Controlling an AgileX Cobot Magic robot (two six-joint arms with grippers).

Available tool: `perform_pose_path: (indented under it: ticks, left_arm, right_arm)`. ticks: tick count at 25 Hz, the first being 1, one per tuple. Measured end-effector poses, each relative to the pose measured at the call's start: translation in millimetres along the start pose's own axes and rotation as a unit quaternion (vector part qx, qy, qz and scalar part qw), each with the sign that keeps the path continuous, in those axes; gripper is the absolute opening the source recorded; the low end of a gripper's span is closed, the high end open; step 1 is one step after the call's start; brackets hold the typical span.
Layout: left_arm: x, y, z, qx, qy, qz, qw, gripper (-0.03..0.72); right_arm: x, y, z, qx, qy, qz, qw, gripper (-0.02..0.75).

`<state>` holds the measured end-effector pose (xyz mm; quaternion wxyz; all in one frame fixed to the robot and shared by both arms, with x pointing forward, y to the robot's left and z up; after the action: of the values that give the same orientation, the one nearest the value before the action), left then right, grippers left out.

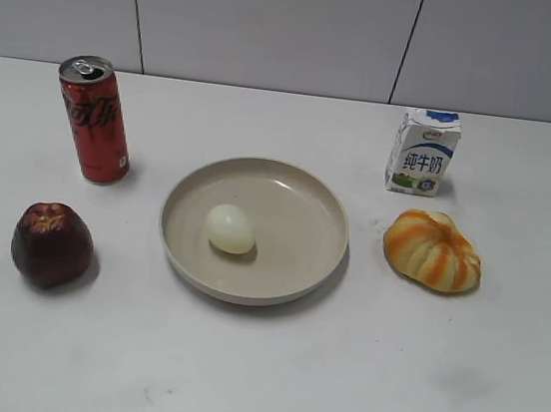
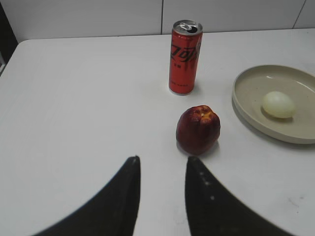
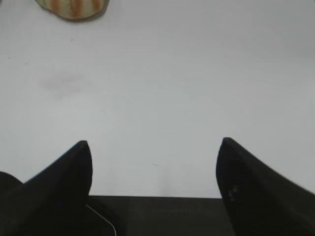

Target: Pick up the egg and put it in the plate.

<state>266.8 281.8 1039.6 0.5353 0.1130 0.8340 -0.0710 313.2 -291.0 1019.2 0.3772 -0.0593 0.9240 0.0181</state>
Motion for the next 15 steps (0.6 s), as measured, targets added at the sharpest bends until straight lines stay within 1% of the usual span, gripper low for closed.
perform_pose_path:
  ticks: [4, 9, 11, 15]
  left_arm:
    - [0.0, 0.0, 0.0, 0.0, 0.0, 0.0, 1.0, 0.23]
    - [0.0, 0.0, 0.0, 0.0, 0.0, 0.0, 1.0, 0.23]
    - [0.0, 0.0, 0.0, 0.0, 0.0, 0.0, 1.0, 0.23]
    - [0.0, 0.0, 0.0, 0.0, 0.0, 0.0, 1.0, 0.23]
  right_arm:
    - [7.6, 1.5, -20.1, -0.01, -0.078, 0.005, 0.997, 0.594]
    - [16.7, 1.1, -37.7, -0.013, -0.148, 0.007, 0.989, 0.594]
    - [19.4, 0.9, -42.1, -0.014, -0.166, 0.007, 0.986, 0.592]
    - [20.1, 0.9, -43.0, -0.014, -0.169, 0.007, 0.986, 0.592]
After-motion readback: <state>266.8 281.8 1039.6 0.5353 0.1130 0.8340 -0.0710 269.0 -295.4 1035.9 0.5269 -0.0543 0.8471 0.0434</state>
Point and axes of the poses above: a point on each arm's last joint axis where the gripper is mounted, z pointing out along that axis toward the gripper, y along the wrist's bending axis when the last joint is at zero, x = y × z, the point moved 4 cm from there along z, pointing out along that axis toward the gripper, and after that the axes turned 2 degrees about -z, right-handed, at the moved point
